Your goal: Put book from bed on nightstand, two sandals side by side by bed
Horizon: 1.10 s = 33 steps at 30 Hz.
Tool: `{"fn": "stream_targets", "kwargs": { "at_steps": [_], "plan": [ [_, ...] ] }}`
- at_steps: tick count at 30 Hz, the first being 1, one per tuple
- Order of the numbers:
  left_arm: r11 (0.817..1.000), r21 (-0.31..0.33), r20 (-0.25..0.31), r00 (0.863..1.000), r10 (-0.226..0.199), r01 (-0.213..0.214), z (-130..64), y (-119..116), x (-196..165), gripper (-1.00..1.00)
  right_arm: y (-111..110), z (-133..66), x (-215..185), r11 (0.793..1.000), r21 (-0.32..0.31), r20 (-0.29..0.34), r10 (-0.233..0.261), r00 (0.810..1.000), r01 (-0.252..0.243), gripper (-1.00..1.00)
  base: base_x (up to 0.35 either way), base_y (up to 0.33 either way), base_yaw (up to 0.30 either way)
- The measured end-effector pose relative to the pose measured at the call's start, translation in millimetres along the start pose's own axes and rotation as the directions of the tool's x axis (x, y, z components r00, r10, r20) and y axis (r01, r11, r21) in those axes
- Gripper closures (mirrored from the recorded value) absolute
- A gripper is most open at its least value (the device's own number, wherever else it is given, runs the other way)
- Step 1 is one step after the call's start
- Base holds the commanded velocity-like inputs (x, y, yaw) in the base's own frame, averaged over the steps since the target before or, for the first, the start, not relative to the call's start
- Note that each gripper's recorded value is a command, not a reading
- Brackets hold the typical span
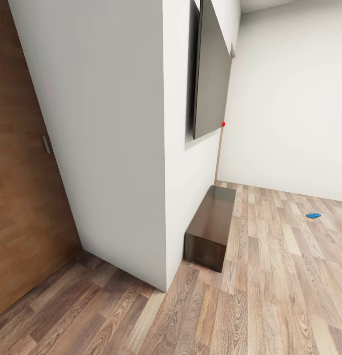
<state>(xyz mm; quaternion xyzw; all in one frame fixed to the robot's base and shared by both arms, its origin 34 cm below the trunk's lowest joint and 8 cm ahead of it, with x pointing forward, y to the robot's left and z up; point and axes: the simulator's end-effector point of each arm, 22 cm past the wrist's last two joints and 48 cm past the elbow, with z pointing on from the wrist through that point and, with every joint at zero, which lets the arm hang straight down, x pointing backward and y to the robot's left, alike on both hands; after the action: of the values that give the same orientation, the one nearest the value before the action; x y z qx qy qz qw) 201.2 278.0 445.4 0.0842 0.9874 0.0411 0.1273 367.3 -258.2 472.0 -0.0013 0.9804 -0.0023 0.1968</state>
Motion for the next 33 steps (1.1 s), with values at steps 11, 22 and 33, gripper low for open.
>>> {"fn": "stream_targets", "kwargs": {
  "at_steps": [11,22,33],
  "plan": [
    [1.0,0.001,0.001,1.0,-0.001,0.001,0.0,-0.1,-0.3,-1.0,1.1,0.0,0.2,1.0,-0.002,0.0,-0.002,1.0,0.002,-1.0,0.0,0.0,0.0],
    [1.0,0.001,0.002,1.0,-0.001,0.001,0.0,-0.2,-0.4,-1.0,1.6,-0.1,0.5,1.0,-0.003,0.0,-0.002,1.0,0.002,-1.0,0.0,0.0,-0.022],
    [1.0,0.0,0.004,1.0,-0.003,0.003,0.2,0.1,-1.6,-1.0,1.7,-0.2,-0.7,1.0,-0.003,0.003,-0.002,1.0,0.002,-1.0,0.0,0.001,-0.148]
  ]
}}
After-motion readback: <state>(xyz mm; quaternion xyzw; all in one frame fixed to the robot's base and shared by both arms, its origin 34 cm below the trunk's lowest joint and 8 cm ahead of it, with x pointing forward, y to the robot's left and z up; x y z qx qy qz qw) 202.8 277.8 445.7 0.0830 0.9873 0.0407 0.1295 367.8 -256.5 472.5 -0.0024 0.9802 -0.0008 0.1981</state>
